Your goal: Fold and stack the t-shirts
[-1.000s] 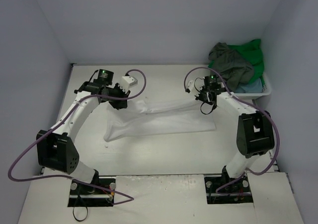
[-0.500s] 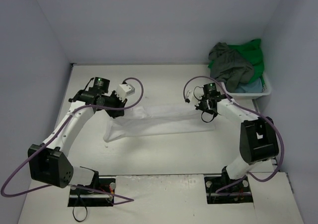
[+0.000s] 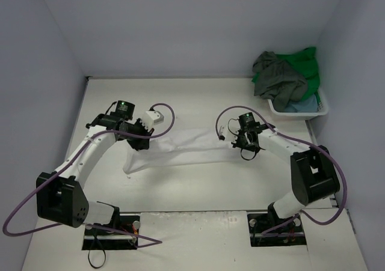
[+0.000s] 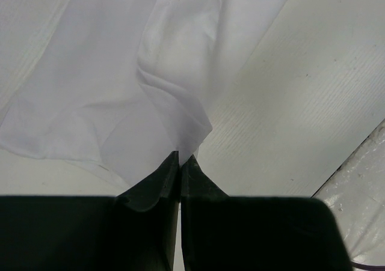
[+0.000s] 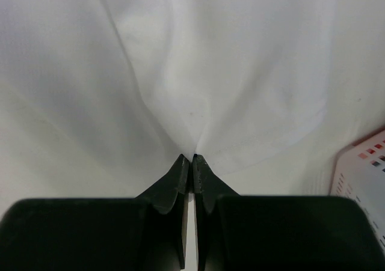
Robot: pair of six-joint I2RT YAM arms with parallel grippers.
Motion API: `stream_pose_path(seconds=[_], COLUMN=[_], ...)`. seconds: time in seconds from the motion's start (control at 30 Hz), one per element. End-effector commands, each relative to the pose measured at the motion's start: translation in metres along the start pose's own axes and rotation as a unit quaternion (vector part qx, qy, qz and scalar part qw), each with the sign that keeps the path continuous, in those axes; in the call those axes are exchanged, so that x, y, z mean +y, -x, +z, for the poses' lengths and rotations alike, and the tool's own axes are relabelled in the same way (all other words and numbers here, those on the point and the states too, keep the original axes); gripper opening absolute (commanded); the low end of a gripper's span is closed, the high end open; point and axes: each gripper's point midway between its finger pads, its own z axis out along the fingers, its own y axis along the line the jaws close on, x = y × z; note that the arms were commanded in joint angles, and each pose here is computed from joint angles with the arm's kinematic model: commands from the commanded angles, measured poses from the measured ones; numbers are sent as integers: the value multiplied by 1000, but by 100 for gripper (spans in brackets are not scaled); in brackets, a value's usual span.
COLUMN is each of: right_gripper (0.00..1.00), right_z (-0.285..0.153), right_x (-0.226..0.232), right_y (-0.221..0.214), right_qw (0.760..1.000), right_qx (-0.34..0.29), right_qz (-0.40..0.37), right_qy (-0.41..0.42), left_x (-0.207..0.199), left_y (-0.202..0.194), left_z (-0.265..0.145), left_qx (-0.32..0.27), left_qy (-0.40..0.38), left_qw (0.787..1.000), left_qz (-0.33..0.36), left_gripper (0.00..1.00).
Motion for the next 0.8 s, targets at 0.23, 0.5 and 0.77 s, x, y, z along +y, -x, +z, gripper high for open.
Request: stream_pose_path(seconds=[0.23,0.5,0.77], right_gripper=[0,17,29], right_z=[6,17,11], right_x=[14,25,23], right_y=[-22,-32,-31], right_qw=[999,996,997], right_qx=[50,78,72], right_qz=[-6,3,7], right_qy=[18,36,30], left_x=[-11,-15,-12], left_y=[-8,-24,-37], left_z=[0,3,15], left_qx=[9,30,54], left_qy=[-24,-31,-35], left_qw=[999,999,998], left_qz=[19,27,26], left_gripper=[0,0,0])
